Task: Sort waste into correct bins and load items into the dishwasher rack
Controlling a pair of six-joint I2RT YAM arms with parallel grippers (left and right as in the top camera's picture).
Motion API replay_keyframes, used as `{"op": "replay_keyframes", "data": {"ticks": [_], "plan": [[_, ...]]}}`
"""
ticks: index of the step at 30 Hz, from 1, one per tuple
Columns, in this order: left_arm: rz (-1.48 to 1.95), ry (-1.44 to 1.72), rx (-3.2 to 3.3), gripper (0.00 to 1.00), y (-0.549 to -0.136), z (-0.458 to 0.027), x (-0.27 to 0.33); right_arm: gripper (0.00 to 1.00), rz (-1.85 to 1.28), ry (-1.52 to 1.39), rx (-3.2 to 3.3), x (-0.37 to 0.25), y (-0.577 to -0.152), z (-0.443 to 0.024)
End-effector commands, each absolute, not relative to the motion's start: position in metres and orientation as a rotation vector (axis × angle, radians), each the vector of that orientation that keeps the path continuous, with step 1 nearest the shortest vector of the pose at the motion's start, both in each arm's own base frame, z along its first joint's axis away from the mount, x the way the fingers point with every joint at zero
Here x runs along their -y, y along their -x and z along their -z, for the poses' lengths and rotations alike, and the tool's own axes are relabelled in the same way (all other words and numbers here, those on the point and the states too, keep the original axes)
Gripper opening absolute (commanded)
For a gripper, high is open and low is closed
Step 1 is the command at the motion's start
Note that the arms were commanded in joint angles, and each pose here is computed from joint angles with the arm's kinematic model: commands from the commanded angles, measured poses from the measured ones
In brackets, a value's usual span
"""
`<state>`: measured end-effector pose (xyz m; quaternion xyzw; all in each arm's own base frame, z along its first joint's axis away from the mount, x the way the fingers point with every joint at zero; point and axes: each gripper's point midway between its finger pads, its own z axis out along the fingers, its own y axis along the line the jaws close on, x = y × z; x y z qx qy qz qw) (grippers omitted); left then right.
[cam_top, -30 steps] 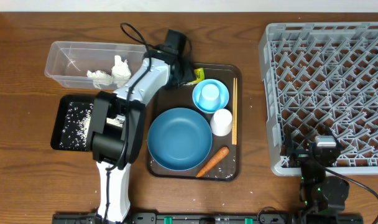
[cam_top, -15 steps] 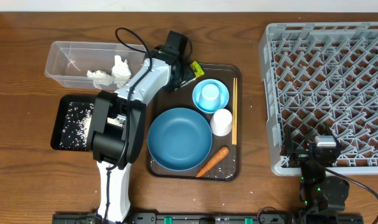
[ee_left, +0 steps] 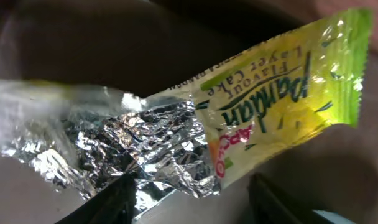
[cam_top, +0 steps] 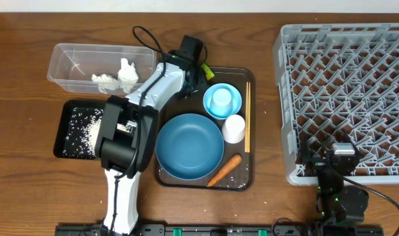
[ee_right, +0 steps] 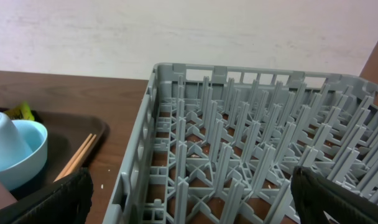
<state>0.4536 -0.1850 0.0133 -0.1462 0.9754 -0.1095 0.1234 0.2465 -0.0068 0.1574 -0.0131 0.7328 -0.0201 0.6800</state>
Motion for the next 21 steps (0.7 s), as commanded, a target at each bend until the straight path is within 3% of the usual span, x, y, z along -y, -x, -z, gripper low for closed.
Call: {"op": "replay_keyframes", "data": {"ticks": [1,13,19,21], "plan": [[0.276,0.383,-2.863,0.55,-0.4527,-0.0069,0.1807,0.99,0.034,0.021,-1.644,0.0066,-0.2462,-0.1569],[0.235,0.193,-2.904,0.41,-0.4448,-0.0036,0.1794,0.99,0.033,0.020,-1.644,0.0066,-0.2462,-0.1569],[0.235,0.191,-2.903,0.19,-0.4450,-0.0037,0.1801,0.99,0.033,0.020,-1.644,0.0066,-0.2462,-0.1570],[0.240,0.190,-2.896,0.06,-0.4465,-0.0042,0.1809,0.99,0.034,0.020,-1.644,0.0066,-0.2462,-0.1569]]}}
